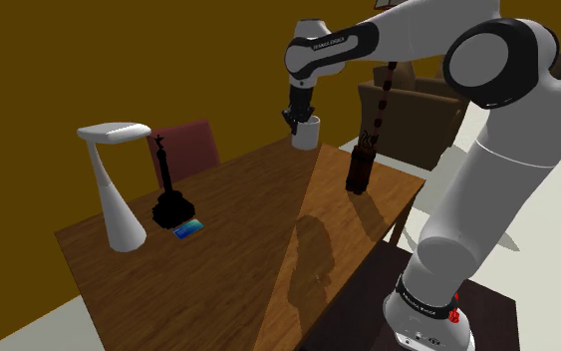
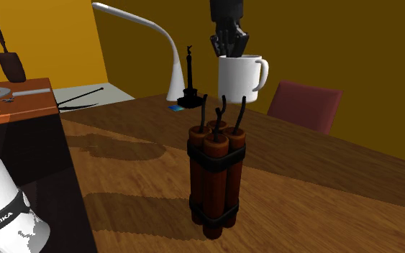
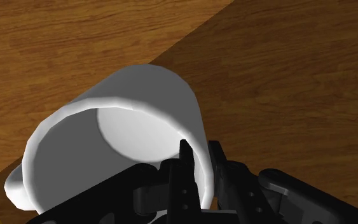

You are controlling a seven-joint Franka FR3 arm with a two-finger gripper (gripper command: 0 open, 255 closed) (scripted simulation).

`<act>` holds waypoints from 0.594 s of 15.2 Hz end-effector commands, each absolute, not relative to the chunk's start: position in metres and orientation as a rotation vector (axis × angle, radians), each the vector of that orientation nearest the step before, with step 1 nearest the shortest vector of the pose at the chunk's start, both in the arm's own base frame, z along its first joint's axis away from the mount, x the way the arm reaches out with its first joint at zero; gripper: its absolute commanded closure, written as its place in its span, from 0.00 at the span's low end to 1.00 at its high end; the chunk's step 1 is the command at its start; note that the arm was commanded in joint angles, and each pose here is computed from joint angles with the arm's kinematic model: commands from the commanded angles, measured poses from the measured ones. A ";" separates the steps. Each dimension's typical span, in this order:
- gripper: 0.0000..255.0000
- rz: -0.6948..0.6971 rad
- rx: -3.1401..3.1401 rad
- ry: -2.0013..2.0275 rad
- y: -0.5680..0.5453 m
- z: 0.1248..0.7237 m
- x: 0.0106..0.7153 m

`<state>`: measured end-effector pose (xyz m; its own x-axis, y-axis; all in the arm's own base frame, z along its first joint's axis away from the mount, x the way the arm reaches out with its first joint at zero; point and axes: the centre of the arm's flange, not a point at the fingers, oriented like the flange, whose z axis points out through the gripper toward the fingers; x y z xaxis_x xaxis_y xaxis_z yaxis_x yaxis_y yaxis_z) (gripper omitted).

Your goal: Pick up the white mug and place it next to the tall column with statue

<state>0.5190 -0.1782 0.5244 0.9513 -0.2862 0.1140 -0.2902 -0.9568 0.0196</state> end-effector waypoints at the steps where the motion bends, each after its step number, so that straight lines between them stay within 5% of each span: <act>1: 1.00 0.171 3.068 -0.453 -0.178 0.536 0.519; 9: 1.00 0.171 3.068 -0.453 -0.178 0.578 0.519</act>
<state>0.5182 -0.1785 0.5728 0.9514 -0.2862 0.1140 -0.2902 -0.9568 0.0195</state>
